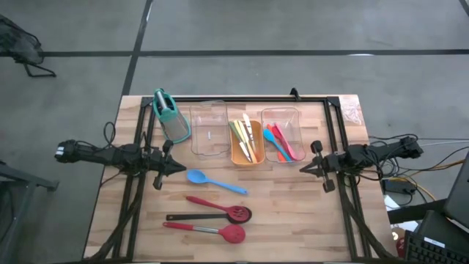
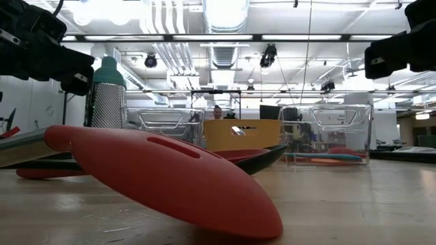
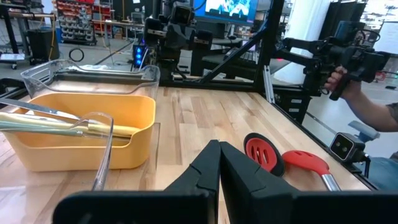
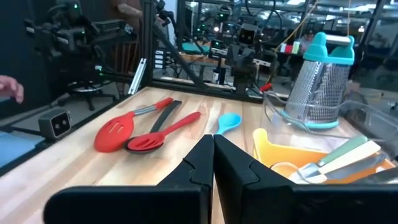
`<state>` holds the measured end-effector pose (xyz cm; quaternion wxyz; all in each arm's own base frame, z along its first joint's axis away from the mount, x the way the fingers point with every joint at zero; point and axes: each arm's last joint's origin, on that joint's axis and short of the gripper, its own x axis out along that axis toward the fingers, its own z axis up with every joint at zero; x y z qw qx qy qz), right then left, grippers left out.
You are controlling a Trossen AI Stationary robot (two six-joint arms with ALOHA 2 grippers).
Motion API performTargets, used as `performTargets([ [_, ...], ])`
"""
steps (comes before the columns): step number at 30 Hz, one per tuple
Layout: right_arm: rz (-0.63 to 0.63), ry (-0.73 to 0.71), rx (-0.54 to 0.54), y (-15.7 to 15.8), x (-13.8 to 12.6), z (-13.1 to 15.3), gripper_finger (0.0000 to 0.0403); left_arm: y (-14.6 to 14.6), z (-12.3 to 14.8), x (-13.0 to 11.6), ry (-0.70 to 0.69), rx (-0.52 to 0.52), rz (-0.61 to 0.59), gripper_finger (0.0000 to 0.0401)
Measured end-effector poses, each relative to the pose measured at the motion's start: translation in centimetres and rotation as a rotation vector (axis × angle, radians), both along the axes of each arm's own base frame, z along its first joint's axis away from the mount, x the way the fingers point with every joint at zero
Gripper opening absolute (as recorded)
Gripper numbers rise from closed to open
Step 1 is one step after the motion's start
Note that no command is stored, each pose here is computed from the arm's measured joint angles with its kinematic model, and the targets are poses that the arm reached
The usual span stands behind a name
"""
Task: Pick & Place Kitchen Items
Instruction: Put the blue serving spoon into the left transparent bin
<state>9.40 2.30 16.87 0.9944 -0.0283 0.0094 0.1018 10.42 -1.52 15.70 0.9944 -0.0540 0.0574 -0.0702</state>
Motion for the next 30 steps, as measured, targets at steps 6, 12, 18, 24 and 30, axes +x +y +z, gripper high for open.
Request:
performTargets([
  [6,-0.001,0.005,0.023,0.0,0.0,0.0,0.0008,0.0,0.0,0.0,0.000,0.000,0.000,0.0012],
  [12,-0.001,0.005,0.024,0.0,0.0,0.0,0.0008,0.0,0.0,0.0,0.000,0.000,0.000,0.0012],
  [18,0.000,0.005,0.025,0.0,0.0,0.0,0.0008,0.0,0.0,0.0,0.000,0.000,0.000,0.0012],
  [24,0.000,0.005,0.024,0.0,0.0,0.0,0.0009,0.5,0.5,0.1,-0.054,0.070,0.149,0.0012],
  [30,0.000,0.005,0.024,0.0,0.0,0.0,0.0009,1.1,1.6,0.0,-0.175,-0.235,0.364,0.0012],
])
